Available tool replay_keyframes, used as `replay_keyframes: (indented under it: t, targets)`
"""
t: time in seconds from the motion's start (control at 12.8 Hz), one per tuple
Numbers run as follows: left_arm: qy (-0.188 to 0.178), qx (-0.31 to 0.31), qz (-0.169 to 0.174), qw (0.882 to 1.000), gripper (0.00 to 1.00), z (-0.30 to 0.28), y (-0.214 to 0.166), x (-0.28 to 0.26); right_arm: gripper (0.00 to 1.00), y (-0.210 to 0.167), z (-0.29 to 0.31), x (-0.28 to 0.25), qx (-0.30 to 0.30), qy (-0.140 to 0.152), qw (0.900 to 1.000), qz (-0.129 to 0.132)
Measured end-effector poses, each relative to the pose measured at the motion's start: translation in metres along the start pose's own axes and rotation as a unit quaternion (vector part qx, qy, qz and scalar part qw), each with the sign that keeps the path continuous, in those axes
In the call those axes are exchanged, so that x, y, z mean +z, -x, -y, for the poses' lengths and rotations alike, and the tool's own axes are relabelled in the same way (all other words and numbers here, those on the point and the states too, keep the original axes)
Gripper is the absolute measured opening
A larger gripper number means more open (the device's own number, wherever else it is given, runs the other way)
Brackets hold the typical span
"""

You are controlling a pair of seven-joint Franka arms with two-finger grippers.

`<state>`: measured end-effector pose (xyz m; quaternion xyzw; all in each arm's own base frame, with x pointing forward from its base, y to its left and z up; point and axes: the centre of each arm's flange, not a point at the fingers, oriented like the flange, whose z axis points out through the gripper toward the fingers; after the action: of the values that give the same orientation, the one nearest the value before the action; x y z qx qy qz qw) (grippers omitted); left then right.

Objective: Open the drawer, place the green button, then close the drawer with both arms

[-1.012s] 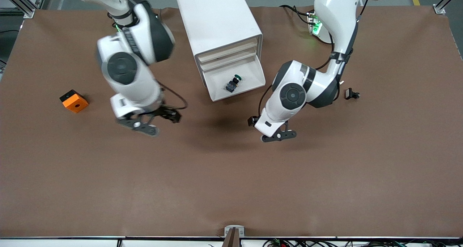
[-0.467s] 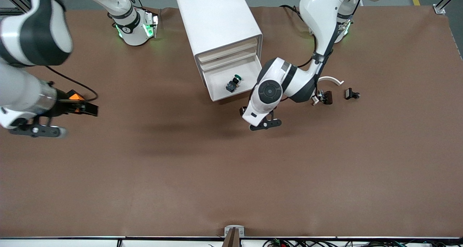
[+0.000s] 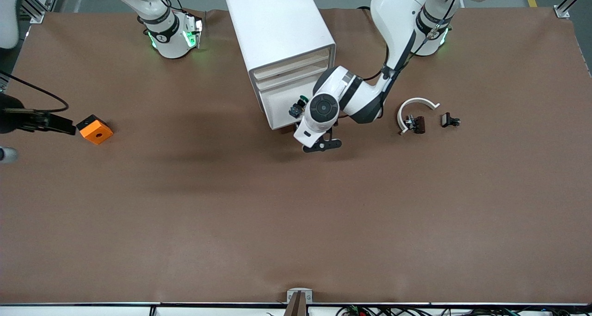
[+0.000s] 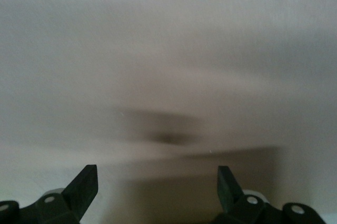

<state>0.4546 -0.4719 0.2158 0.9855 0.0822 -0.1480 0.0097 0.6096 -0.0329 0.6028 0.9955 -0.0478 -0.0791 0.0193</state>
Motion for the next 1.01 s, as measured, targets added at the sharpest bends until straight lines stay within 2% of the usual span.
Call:
replay_keyframes:
  t: [0.23, 0.62, 1.01]
  targets:
    - [0.006, -0.009, 0.016, 1.000, 1.00, -0.014, 0.021, 0.006, 1.00, 0.002, -0.017, -0.016, 0.013, -0.003, 1.000, -0.017]
    - [-0.004, -0.029, 0.047, 0.998, 1.00, -0.039, 0.069, 0.018, 1.00, 0.005, -0.020, -0.022, 0.015, -0.004, 1.000, -0.023]
    - [-0.024, -0.025, 0.072, 0.997, 1.00, -0.047, 0.097, 0.024, 1.00, 0.045, -0.022, -0.058, 0.013, -0.008, 0.999, -0.034]
